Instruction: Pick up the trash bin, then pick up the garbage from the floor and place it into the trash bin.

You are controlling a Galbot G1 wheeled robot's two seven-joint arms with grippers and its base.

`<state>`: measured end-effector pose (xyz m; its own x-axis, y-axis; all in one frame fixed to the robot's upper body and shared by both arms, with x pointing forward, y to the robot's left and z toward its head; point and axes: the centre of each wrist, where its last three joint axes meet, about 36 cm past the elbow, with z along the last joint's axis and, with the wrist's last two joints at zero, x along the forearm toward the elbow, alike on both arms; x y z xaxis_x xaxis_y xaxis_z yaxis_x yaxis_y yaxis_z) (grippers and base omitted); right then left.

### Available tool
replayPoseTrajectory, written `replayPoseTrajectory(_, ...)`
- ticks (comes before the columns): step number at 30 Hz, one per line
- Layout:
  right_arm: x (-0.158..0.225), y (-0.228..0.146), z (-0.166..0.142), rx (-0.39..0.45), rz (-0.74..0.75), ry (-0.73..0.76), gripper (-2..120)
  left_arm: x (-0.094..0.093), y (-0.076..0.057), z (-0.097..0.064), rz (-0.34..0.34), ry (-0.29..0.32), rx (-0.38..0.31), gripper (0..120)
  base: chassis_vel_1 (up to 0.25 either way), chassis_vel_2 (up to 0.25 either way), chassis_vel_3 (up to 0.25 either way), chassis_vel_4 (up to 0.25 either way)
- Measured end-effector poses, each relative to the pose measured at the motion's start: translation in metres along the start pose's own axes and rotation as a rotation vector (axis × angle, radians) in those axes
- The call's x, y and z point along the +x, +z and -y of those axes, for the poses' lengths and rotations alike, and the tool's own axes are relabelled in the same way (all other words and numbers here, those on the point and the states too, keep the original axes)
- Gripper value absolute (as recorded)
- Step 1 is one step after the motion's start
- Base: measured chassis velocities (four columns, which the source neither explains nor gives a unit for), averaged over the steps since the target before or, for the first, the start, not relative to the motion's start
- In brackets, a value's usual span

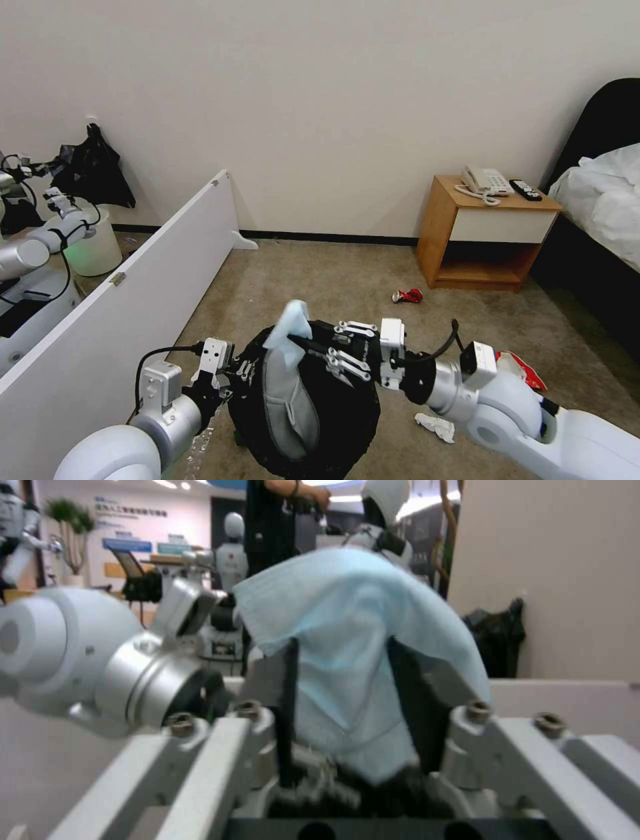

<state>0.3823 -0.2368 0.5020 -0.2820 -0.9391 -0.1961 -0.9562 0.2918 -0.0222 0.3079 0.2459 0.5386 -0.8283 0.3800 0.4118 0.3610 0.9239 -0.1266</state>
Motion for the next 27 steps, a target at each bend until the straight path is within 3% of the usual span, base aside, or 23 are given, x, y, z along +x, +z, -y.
replayPoseTrajectory(15,0.025,-0.013,-0.008,0.023,-0.054,0.005,98,0.002,0.000,0.001,-0.001,0.000,0.000,4,0.000,0.000,0.000,0.000)
replayPoseTrajectory(27,0.040,-0.022,-0.017,0.023,-0.113,-0.007,100,0.005,-0.002,0.003,0.004,0.006,0.018,4,0.000,0.000,0.000,0.000)
